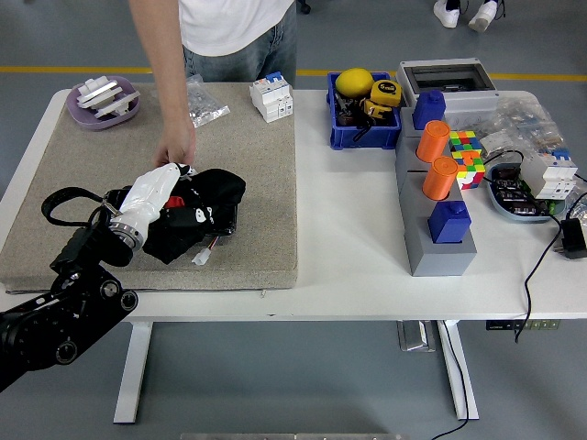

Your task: Pick the rag up,wipe the panel,place it on the desk

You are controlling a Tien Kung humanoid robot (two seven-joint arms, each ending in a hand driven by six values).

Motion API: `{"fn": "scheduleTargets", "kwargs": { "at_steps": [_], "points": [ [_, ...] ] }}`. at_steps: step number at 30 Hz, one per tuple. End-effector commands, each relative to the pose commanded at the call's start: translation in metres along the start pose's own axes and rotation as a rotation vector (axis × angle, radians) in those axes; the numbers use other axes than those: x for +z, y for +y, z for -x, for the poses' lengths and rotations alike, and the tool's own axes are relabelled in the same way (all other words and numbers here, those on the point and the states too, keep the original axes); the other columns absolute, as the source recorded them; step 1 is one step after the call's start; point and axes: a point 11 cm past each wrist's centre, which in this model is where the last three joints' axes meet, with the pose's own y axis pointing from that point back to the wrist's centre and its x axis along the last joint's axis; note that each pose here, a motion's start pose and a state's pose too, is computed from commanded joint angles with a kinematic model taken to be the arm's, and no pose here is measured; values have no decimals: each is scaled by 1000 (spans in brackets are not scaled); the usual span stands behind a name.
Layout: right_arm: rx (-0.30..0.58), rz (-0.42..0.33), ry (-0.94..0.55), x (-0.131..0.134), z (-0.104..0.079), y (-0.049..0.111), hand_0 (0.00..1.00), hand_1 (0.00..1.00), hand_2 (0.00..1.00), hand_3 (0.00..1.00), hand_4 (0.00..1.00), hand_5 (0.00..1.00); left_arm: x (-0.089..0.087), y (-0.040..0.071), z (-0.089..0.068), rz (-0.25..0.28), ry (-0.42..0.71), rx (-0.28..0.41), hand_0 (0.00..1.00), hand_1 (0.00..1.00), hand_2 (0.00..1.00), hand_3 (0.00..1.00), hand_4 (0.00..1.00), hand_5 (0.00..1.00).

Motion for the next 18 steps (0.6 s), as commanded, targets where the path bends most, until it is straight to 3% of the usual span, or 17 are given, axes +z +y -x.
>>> {"fn": "scheduleTargets", "kwargs": {
  "at_steps": [9, 18],
  "points": [
    [2, -13, -1, -4, -3, 1, 767, 698, 712, 682, 998, 519, -47, 4, -33, -116, -15, 86, 158, 163, 488, 452, 407, 2],
    [-1, -9, 3, -3, -1, 1, 767, 698, 713, 682, 998, 519, -77, 8, -65, -193, -41, 164, 155, 166, 489, 454, 411, 2]
  ]
}}
